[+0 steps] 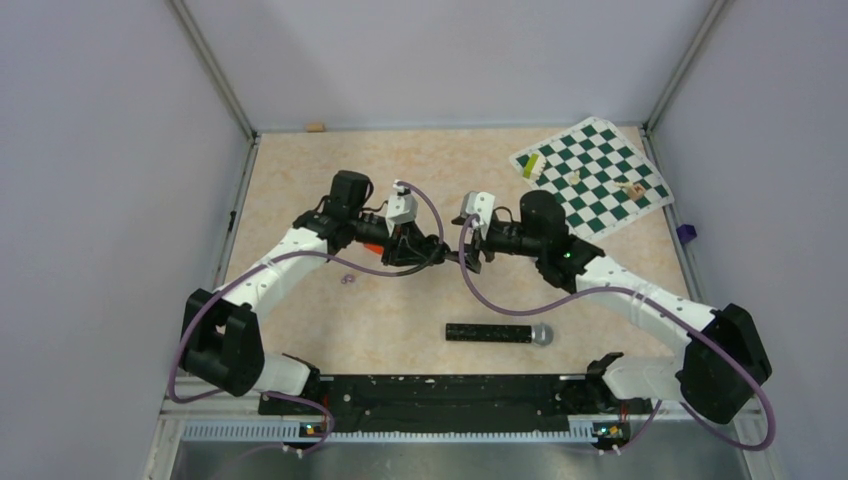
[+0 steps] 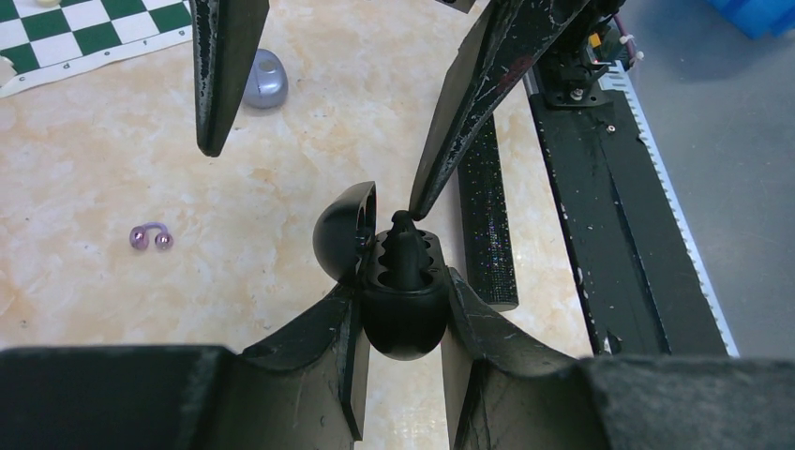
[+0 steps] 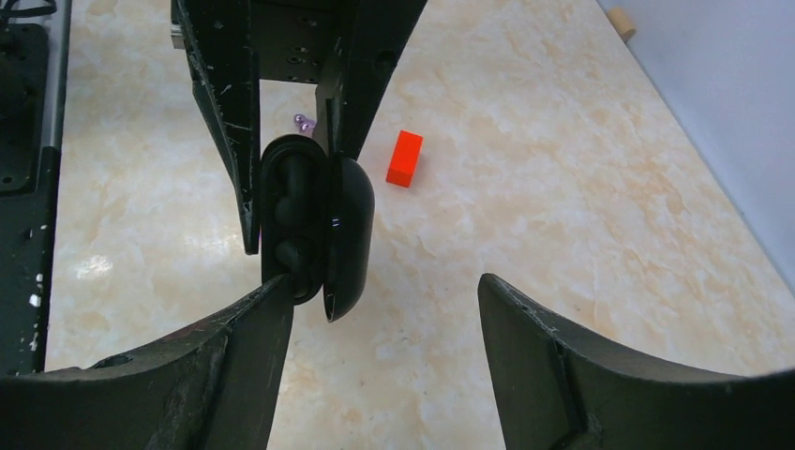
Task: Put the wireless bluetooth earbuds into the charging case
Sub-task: Place the earbud in the charging case, then close the charging case at the center of the board.
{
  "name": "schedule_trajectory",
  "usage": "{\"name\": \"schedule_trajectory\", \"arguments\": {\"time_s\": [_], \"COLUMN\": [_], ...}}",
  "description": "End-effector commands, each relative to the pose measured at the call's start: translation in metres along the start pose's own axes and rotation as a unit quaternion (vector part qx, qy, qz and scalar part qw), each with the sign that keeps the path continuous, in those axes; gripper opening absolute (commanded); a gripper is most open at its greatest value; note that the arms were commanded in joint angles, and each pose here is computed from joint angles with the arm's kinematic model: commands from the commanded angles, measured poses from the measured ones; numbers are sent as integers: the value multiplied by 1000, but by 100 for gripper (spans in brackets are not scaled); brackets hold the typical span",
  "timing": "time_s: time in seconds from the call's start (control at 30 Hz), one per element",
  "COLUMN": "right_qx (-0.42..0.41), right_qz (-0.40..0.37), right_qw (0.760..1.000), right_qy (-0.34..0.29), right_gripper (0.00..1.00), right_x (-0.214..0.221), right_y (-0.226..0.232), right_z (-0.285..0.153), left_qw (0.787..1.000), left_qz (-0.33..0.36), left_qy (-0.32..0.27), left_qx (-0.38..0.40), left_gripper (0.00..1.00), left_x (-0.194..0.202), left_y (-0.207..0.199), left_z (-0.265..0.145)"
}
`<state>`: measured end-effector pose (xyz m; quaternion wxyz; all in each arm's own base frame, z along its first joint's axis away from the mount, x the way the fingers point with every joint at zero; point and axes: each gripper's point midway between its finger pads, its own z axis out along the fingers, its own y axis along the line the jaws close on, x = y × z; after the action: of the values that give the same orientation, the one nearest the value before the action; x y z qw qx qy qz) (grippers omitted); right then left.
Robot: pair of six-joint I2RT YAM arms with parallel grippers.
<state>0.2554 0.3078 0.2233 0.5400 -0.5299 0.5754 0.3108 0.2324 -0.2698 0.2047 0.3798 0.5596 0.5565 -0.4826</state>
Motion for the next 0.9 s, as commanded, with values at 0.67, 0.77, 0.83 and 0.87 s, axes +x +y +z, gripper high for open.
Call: {"name": "schedule_trajectory", "arguments": {"time_s": [0.67, 0.77, 0.83, 0.87], "right_qx": [106, 129, 133, 132], "right_qz": [-13, -18, -20, -19], "right_qw": [993, 991, 990, 990], "right_qy": [-52, -40, -37, -35], "right_gripper": [77, 77, 77, 77], "right_x": [-45, -34, -28, -25], "right_y": [-42, -51, -52, -52], "right_z": [-26, -24, -21, -20], "left_qw": [999, 999, 999, 999], "left_qz": [30, 31, 34, 35], "left_qy": [-21, -22, -23, -24], "left_qx": [17, 23, 28, 31], "left_gripper": [0, 0, 0, 0], "left_x": [-20, -20, -21, -21], "left_y": [-2, -4, -6, -8], "left_z": [2, 2, 2, 2]}}
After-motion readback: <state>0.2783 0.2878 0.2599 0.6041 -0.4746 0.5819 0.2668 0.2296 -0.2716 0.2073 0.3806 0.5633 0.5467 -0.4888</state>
